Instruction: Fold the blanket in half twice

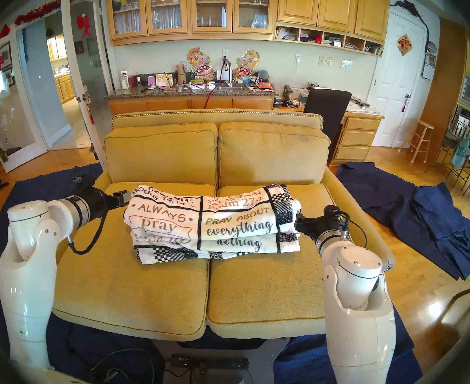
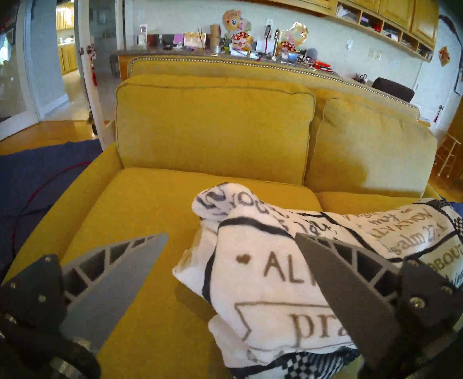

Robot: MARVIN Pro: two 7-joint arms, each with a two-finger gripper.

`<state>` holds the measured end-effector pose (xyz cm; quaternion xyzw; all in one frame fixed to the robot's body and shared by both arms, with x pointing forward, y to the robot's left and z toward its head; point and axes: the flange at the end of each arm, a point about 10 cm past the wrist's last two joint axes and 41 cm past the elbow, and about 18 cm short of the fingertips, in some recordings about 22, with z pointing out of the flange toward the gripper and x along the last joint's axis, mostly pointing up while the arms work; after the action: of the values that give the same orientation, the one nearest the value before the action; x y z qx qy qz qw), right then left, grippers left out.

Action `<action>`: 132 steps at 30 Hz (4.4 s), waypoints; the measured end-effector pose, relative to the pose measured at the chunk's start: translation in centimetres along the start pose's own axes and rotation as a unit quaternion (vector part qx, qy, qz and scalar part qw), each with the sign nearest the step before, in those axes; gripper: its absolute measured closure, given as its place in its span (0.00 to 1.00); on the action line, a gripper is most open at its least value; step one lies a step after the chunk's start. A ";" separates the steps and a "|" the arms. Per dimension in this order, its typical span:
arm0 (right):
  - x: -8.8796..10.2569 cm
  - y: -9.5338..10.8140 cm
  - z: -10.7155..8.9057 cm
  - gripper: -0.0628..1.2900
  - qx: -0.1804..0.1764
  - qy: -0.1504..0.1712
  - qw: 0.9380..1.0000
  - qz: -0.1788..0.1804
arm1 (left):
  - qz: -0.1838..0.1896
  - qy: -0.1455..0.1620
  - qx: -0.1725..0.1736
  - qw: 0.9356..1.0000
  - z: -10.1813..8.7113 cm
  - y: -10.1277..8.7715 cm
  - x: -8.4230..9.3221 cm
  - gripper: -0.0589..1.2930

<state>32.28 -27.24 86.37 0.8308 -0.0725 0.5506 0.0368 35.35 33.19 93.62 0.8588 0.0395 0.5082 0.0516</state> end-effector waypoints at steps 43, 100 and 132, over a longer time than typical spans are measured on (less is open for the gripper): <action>-0.3 -0.4 0.5 0.05 -0.016 -0.011 1.000 0.021 | -0.138 -0.122 -0.070 0.980 10.5 -2.3 -1.3 0.02; -1.0 0.6 0.4 0.05 -0.008 -0.005 0.999 0.046 | -0.136 -0.202 -0.067 0.968 9.9 1.0 -1.1 0.90; 1.7 7.6 2.7 0.05 0.102 -0.001 0.988 0.113 | -0.124 -0.199 -0.068 0.970 9.8 1.0 -1.3 0.90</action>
<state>34.12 -35.29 86.76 0.8170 -0.1096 0.5551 -0.1107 43.34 31.60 87.94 0.9256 0.1004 0.3178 0.1794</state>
